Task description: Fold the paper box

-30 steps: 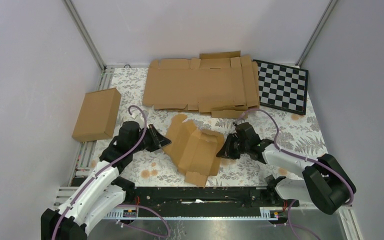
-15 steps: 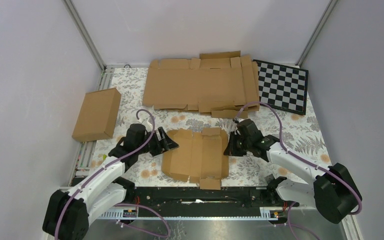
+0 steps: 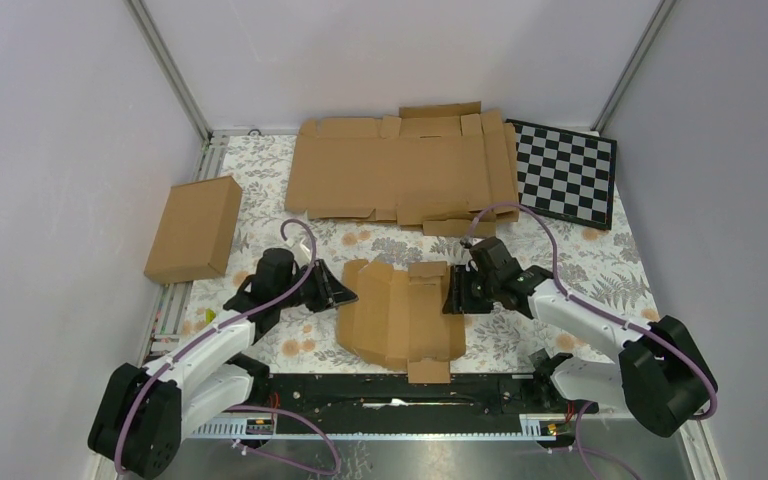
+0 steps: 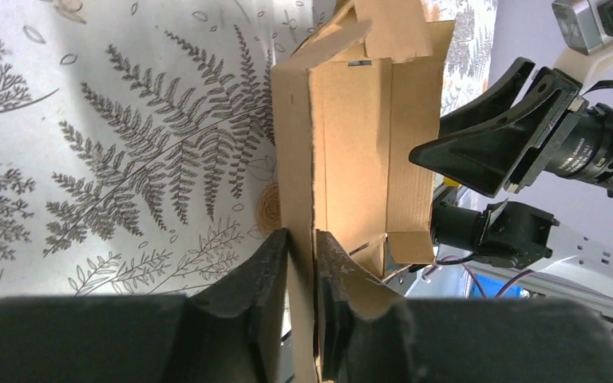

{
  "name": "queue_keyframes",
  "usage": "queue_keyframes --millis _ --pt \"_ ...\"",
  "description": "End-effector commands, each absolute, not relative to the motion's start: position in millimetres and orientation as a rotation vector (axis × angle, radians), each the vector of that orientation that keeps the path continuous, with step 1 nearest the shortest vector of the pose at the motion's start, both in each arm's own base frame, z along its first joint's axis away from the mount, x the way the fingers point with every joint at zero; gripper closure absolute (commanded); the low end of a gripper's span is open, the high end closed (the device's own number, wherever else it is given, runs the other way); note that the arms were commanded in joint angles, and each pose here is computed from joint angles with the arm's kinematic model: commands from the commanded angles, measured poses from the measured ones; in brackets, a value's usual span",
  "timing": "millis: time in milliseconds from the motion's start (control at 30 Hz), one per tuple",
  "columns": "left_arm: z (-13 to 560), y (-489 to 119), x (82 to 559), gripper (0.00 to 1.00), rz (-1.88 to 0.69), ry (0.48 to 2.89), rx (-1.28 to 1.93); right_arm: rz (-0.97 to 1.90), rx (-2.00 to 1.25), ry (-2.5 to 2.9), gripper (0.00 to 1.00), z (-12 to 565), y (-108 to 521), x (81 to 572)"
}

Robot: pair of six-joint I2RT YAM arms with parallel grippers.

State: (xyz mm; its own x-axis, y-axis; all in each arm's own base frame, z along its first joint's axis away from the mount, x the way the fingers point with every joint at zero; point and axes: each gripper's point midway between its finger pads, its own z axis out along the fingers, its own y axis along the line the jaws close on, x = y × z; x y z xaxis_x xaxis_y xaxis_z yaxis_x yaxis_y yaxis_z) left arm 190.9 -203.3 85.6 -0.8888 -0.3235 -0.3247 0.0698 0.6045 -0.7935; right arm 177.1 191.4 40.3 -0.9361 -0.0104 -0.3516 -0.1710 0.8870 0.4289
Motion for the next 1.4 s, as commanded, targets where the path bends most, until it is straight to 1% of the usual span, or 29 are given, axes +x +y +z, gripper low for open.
queue_keyframes --millis 0,67,133,300,400,467,633,733,800,867,933,1067,1133,1367 --pt "115 -216 201 0.86 -1.299 2.278 -0.106 0.729 -0.209 2.665 0.50 59 205 184" --pt "117 -218 201 0.95 -1.306 2.278 -0.094 0.752 -0.220 2.665 0.49 61 208 183" --pt "122 -222 202 1.00 -1.317 2.272 -0.079 0.783 -0.232 2.665 0.48 64 211 181" --pt "151 -238 201 1.00 -1.427 2.189 -0.033 0.838 -0.274 2.665 0.43 69 218 179" --pt "170 -244 200 1.00 -1.482 2.124 -0.002 0.832 -0.274 2.659 0.41 70 219 181" --pt "180 -246 200 1.00 -1.486 2.090 0.025 0.813 -0.267 2.649 0.38 72 218 186" --pt "199 -243 200 1.00 -1.466 1.992 0.068 0.796 -0.261 2.602 0.36 83 219 195" --pt "217 -243 197 1.00 -1.491 1.879 0.109 0.823 -0.295 2.577 0.28 90 223 196" --pt "228 -245 192 1.00 -1.498 1.801 0.166 0.828 -0.323 2.564 0.24 92 223 195" --pt "229 -249 189 1.00 -1.460 1.768 0.220 0.824 -0.343 2.550 0.21 94 222 196" --pt "228 -252 189 1.00 -1.417 1.746 0.257 0.800 -0.339 2.533 0.15 95 220 199" --pt "224 -259 190 1.00 -1.391 1.730 0.280 0.751 -0.337 2.448 0.14 105 216 209" --pt "224 -261 191 1.00 -1.392 1.719 0.279 0.704 -0.355 2.422 0.11 102 213 210" --pt "216 -262 194 1.00 -1.367 1.732 0.264 0.515 -0.346 2.443 0.11 62 202 193"
